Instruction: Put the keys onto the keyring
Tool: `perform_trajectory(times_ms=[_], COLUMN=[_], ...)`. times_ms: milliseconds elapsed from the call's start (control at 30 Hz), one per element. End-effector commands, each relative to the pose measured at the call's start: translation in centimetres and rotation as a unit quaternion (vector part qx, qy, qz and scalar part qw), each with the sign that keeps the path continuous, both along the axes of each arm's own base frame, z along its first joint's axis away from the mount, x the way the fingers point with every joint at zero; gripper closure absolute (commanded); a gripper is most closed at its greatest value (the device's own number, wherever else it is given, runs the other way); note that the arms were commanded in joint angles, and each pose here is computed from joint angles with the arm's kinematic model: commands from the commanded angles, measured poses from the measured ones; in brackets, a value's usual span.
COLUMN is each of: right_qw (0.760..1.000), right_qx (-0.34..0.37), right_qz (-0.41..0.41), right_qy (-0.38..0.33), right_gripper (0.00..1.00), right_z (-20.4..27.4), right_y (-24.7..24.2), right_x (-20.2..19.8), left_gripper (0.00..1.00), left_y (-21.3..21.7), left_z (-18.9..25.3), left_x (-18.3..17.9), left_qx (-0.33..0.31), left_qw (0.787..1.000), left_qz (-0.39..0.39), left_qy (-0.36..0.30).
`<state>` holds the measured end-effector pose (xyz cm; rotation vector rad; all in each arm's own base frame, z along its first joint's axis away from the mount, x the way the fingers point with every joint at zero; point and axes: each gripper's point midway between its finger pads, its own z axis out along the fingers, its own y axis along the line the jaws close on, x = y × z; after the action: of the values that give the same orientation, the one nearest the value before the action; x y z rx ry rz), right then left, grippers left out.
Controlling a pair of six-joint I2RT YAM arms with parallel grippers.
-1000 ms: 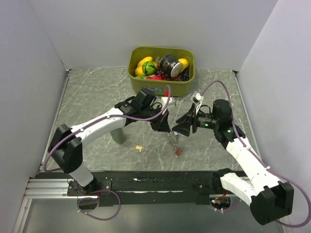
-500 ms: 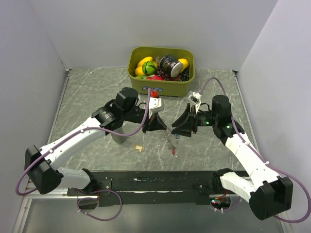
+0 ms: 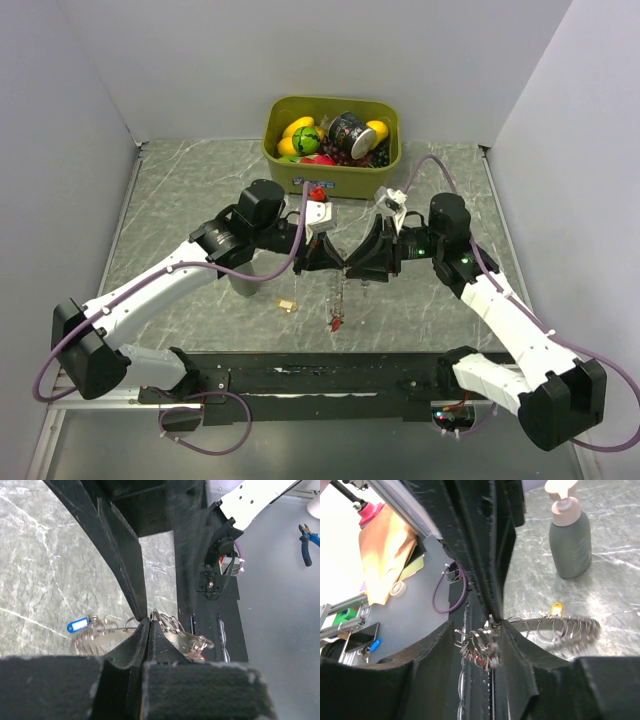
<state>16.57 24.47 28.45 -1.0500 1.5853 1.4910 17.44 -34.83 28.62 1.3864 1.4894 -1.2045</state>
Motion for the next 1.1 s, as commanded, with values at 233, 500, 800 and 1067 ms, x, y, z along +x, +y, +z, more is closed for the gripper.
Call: perform_trajectory(times_ms=[233,500,800,1067], right_qw=[1.000,0.998,0.983,0.963], right_qx=[-0.001,0.000,0.087,0.189], right_qz=[-0.020,-0.057,-0.145,-0.169], right_qy=[-0.006,-0.024,-0.069,-0.086], right_gripper=[1.00,1.00,1.00,1.00], right_z=[1.0,1.7,5.4,9.6], right_y=[0.6,0.3,-0.6,-1.1], right_x=[1.6,2.1,2.3,2.2], left_gripper=[0.99,0.98,0.45,0.43], left_y=[-0.4,0.0,2.0,2.0], left_z=[4.0,5.5,10.4,11.5], left_x=[-0.8,0.4,2.5,0.9], left_qx=[-0.067,-0.088,-0.194,-0.248], left_qw=[0.997,0.994,0.973,0.962], left_qz=[-0.024,0.032,0.122,0.029], left_qy=[-0.038,-0.056,0.000,0.110])
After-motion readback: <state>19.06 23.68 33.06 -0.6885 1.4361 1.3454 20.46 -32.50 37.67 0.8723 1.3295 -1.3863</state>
